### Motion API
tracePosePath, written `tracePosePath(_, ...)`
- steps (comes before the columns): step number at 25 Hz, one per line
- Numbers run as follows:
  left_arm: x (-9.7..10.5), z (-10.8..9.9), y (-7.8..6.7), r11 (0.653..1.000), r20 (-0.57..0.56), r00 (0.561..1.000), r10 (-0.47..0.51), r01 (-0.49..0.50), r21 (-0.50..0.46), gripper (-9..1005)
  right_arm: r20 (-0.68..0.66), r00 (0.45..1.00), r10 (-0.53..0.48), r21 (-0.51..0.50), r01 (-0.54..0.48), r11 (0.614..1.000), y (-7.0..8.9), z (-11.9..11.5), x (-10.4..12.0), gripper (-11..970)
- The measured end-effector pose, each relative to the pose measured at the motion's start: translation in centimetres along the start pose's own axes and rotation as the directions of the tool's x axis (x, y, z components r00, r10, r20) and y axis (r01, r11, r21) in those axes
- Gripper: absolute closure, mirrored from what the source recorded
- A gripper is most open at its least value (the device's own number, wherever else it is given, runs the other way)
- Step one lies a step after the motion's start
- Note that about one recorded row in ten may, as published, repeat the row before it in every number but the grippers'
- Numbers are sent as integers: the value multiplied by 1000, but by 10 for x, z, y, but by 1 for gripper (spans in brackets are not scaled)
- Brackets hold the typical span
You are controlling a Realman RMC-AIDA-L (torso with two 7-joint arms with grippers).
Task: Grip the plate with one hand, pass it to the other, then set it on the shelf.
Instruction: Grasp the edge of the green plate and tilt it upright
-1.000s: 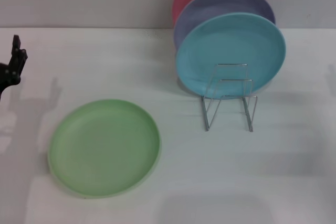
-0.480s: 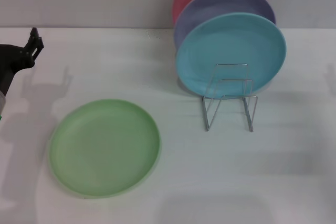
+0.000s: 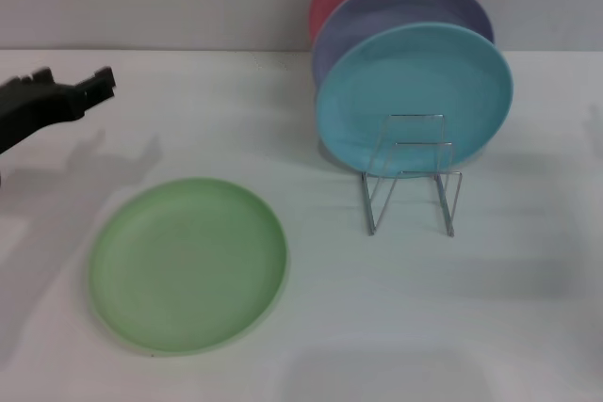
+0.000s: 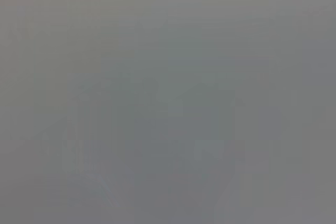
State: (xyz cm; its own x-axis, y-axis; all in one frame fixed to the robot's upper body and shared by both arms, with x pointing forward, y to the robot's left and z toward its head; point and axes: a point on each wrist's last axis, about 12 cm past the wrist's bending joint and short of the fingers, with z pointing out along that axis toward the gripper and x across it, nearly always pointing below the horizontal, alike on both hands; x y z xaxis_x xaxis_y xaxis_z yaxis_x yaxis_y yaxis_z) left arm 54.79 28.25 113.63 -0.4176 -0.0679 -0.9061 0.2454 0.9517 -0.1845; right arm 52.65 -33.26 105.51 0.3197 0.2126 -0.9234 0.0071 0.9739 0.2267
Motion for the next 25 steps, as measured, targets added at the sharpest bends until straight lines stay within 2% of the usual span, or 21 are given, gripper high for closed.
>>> tracePosePath(1, -6, -4, 5, 999, -58, 997, -44, 45, 29, 163, -1, 1000, -3, 10, 3, 1000, -2, 4, -1, 206)
tracePosePath(2, -6, -4, 5, 999, -58, 997, -44, 45, 29, 163, -1, 1000, -3, 10, 3, 1000, -2, 4, -1, 206)
tracePosePath(5, -12, -7, 9, 993, -183, 978, -97, 107, 45, 164, 5, 1000, -7, 33, 7, 999, -5, 10, -3, 206)
tracePosePath(6, -13, -9, 11, 991, -267, 957, -116, 129, 29, 164, 14, 1000, -7, 52, 6, 999, -8, 14, -4, 206)
tracePosePath(7, -13, -9, 11, 991, -267, 957, -116, 129, 29, 164, 14, 1000, -7, 52, 6, 999, -8, 14, -4, 206)
tracePosePath(13, -16, -17, 6, 990, -478, 867, -143, 126, -69, 166, 39, 999, -7, 84, 4, 996, -12, 29, -11, 207)
tracePosePath(17, -18, -21, 0, 988, -531, 834, -152, 116, -99, 165, 50, 999, -9, 93, 5, 996, -15, 34, -14, 207)
tracePosePath(21, -16, -19, -5, 985, -607, 778, -163, 94, -144, 166, 65, 998, -5, 121, -2, 993, -19, 36, -16, 206)
tracePosePath(25, -13, -13, -8, 984, -636, 754, -165, 82, -158, 172, 67, 998, -6, 123, -2, 992, -20, 37, -17, 206)
